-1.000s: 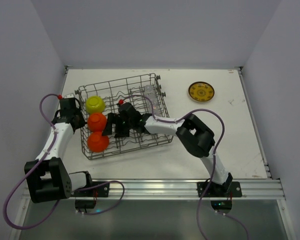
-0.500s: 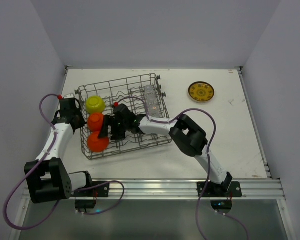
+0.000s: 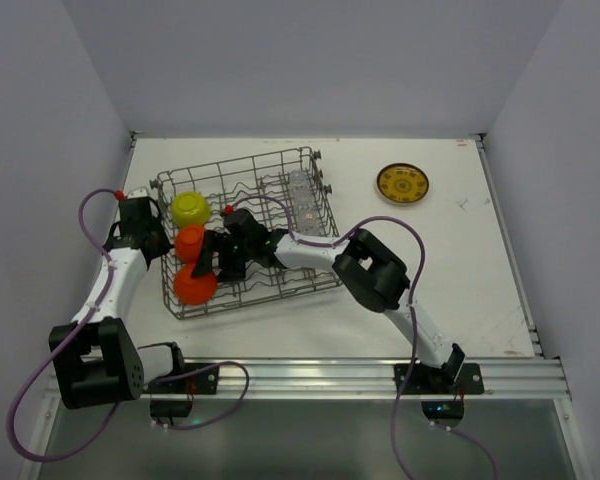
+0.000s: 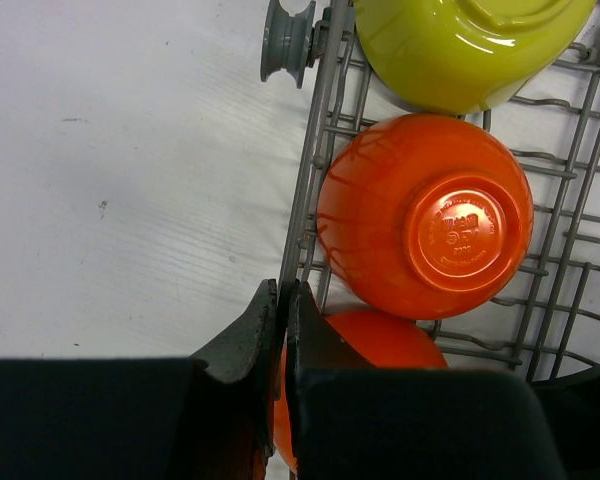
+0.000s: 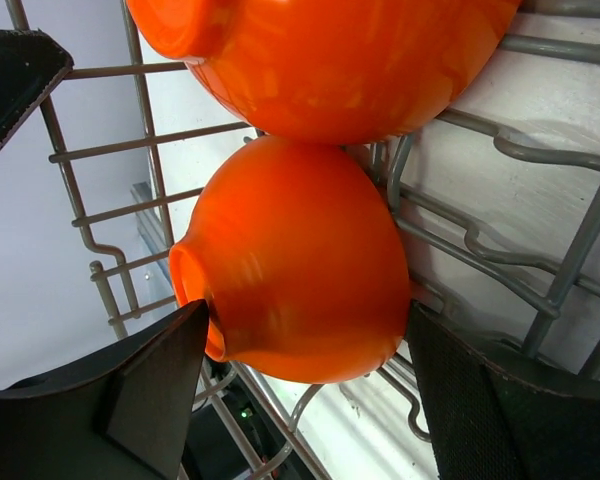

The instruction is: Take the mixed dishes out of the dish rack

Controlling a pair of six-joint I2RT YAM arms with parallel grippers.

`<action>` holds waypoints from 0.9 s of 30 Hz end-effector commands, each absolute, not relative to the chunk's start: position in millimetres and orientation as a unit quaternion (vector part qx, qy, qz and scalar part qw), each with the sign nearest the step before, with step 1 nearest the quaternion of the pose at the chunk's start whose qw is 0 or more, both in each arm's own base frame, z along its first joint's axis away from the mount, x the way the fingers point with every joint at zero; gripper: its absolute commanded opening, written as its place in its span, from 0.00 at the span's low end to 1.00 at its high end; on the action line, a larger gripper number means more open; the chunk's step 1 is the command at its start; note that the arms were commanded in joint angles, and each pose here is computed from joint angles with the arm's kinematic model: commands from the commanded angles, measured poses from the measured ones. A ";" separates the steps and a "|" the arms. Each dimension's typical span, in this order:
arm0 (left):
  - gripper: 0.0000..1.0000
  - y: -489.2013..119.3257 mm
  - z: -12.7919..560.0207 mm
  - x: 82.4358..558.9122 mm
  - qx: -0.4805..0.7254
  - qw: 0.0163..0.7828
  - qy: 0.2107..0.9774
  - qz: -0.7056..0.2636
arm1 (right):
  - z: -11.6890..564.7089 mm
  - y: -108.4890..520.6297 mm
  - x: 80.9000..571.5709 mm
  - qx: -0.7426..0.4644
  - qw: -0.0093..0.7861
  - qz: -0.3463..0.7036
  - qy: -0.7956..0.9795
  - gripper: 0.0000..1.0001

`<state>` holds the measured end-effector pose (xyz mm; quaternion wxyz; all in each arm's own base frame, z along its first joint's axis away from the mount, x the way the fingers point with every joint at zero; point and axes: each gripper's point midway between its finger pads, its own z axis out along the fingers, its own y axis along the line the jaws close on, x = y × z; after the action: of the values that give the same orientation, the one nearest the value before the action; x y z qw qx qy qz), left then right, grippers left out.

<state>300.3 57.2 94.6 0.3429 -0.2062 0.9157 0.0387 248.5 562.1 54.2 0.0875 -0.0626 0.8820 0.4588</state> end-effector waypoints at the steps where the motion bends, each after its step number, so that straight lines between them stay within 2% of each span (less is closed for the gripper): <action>1: 0.00 52.9 95.5 302.1 -0.202 0.355 0.913 0.024 | 67.9 574.4 241.8 -0.068 0.070 0.491 0.866 0.80; 15: 0.00 52.8 96.0 302.0 -0.200 0.357 0.912 0.025 | 112.9 573.2 229.2 -0.082 0.076 0.562 0.819 0.72; 27: 0.00 52.9 96.1 301.3 -0.201 0.357 0.912 0.026 | 122.1 574.3 221.4 -0.097 0.072 0.598 0.792 0.67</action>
<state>300.1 57.2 94.8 0.3478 -0.2062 0.9138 0.0379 240.2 559.0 57.3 0.0688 -0.0538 0.8479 0.5228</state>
